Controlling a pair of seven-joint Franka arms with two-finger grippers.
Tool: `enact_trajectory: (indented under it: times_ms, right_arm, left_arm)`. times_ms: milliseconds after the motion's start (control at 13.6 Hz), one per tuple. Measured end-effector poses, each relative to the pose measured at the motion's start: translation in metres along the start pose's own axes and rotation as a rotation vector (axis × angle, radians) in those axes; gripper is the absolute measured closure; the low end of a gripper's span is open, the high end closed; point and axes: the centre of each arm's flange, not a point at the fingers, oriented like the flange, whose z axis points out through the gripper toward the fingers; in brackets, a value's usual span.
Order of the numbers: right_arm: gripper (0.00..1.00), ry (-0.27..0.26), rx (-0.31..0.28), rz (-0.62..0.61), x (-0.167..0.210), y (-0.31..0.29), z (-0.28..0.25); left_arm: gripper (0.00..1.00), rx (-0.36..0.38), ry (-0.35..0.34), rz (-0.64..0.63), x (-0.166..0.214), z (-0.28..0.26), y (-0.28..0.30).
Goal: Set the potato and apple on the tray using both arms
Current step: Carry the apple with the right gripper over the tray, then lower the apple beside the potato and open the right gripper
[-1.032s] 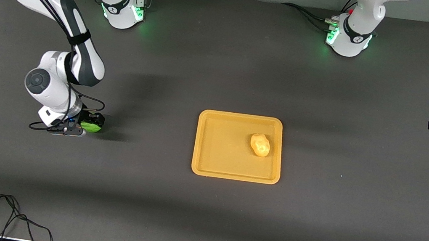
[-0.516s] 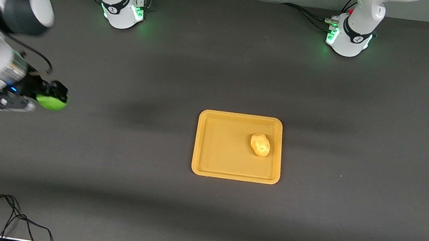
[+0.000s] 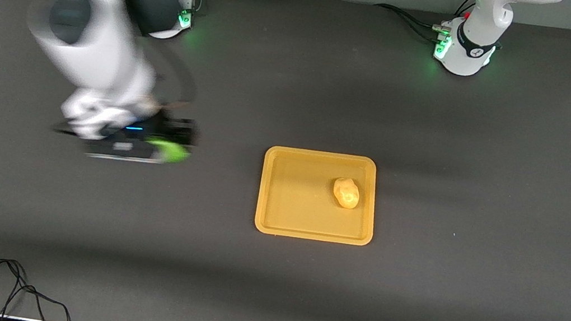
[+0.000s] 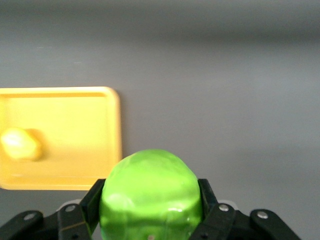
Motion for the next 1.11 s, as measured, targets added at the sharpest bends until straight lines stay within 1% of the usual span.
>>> enact_trajectory:
  times_ms: [147, 221, 369, 442, 590, 811, 959, 1106]
  right_arm:
    - [0.22, 0.011, 0.009, 0.051, -0.032, -0.102, 0.031]
    - [0.22, 0.018, 0.015, 0.063, -0.048, -0.143, 0.049]
    - [0.22, 0.027, 0.019, 0.059, -0.067, -0.194, 0.094]
    - [0.22, 0.023, 0.011, 0.054, -0.068, -0.203, 0.12]
    - [0.22, 0.015, -0.009, 0.061, -0.059, -0.204, 0.171]
    - [0.22, 0.014, -0.022, 0.07, -0.05, -0.202, 0.243]
    - [0.22, 0.01, -0.031, 0.067, -0.051, -0.201, 0.278]
    - [0.22, 0.005, -0.039, 0.065, -0.053, -0.201, 0.297]
  left_arm:
    - [0.07, 0.0, 0.002, -0.019, 0.0, -0.001, -0.002]
    - [0.07, 0.0, 0.001, -0.032, 0.0, -0.001, -0.002]
    - [0.05, 0.0, 0.001, -0.072, 0.0, 0.0, -0.003]
    - [0.02, 0.0, 0.002, -0.106, 0.0, -0.001, -0.004]
    - [0.0, 0.002, 0.007, -0.142, 0.0, -0.002, -0.004]
    - [0.0, 0.002, 0.013, -0.158, -0.001, -0.005, -0.005]
    - [0.0, 0.002, 0.021, -0.162, -0.001, -0.008, -0.006]
    - [0.0, 0.003, 0.025, -0.162, -0.001, -0.01, -0.006]
